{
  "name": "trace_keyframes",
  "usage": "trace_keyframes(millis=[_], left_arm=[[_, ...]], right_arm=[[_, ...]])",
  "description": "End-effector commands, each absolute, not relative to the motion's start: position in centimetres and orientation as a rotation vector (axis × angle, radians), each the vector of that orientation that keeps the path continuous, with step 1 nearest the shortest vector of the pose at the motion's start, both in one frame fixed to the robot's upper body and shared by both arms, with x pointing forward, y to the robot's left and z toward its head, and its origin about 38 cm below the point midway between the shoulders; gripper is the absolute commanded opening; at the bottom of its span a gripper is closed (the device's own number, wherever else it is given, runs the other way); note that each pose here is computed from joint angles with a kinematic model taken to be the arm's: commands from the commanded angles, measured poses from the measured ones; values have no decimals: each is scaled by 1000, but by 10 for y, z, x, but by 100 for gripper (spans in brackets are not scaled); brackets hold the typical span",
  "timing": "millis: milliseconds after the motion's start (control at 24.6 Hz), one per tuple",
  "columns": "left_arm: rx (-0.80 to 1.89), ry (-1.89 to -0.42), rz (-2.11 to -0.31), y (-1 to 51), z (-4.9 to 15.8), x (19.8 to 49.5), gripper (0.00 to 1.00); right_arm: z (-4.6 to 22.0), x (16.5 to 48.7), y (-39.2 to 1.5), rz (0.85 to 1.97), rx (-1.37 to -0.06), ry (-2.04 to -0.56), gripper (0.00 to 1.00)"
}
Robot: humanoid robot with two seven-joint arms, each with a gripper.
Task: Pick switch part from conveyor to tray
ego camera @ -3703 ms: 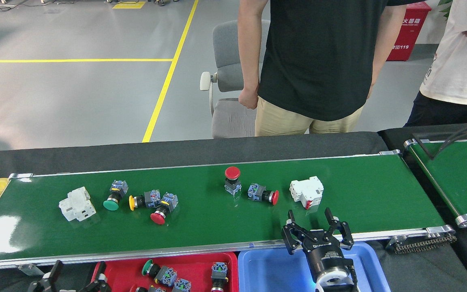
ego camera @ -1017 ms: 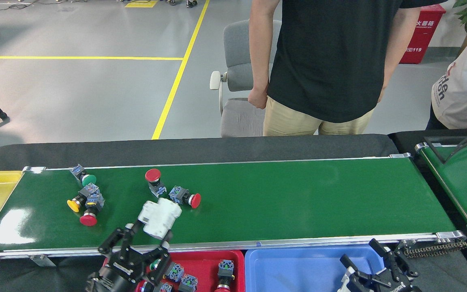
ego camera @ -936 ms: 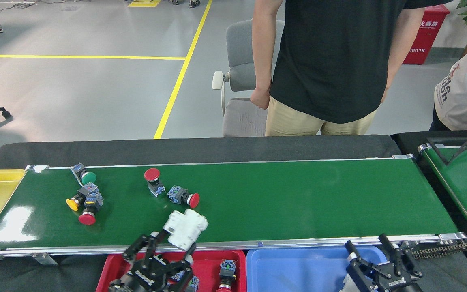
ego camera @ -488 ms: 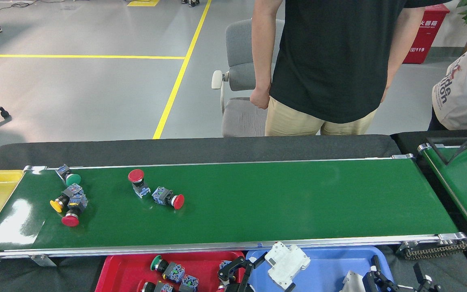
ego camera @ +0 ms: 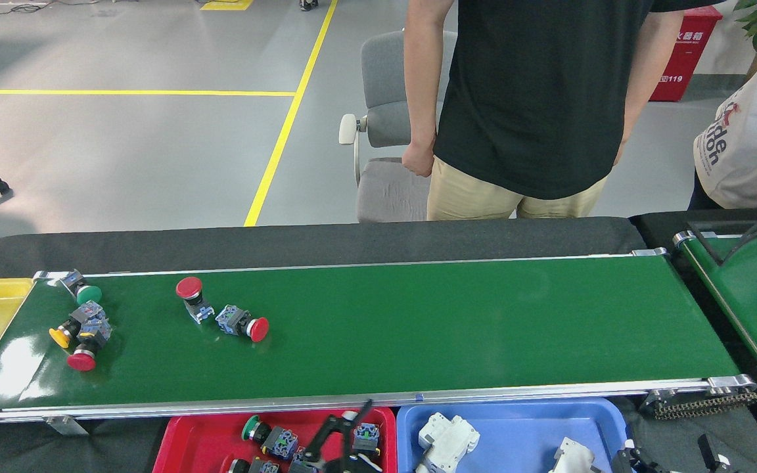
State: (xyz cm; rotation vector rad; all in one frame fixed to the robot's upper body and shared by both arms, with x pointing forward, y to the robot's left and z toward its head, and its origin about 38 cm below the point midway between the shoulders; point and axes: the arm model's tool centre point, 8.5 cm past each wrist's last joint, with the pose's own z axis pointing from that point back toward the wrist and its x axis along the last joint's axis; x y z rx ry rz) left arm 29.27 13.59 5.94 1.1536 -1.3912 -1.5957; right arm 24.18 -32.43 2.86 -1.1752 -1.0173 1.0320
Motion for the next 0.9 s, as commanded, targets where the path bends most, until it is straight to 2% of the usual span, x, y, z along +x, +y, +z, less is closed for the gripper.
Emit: trace_keyframes(millis=[0,81,203,326,529,651,854], left_arm=[[1261,-1251,-1453,211,62,303,100],[1278,-1147,-1398,281,54,301,100],[1304,-1043,-1375,342,51,289,100],[1272,-1023,-1366,364,43,281,100],[1276,-1048,-1388,374,51,289,100],[1247,-1120,-1422,382,60,319,100],[1162,-1148,-1392,403,58,390,100]], right_arm=[[36,245,-327,1032,-1199,-1037,100],[40,251,-325,1032,-1204,-1057,100],[50,268,-319,1036,-1206,-1121,100],[52,272,-315,1043,-1200,-1139,100],[50,272,-311,1055,-1189,-1144,100],[47,272,-300,1074,-1164,-1163,100],[48,274,-296,1081,-1158,-1173,100]])
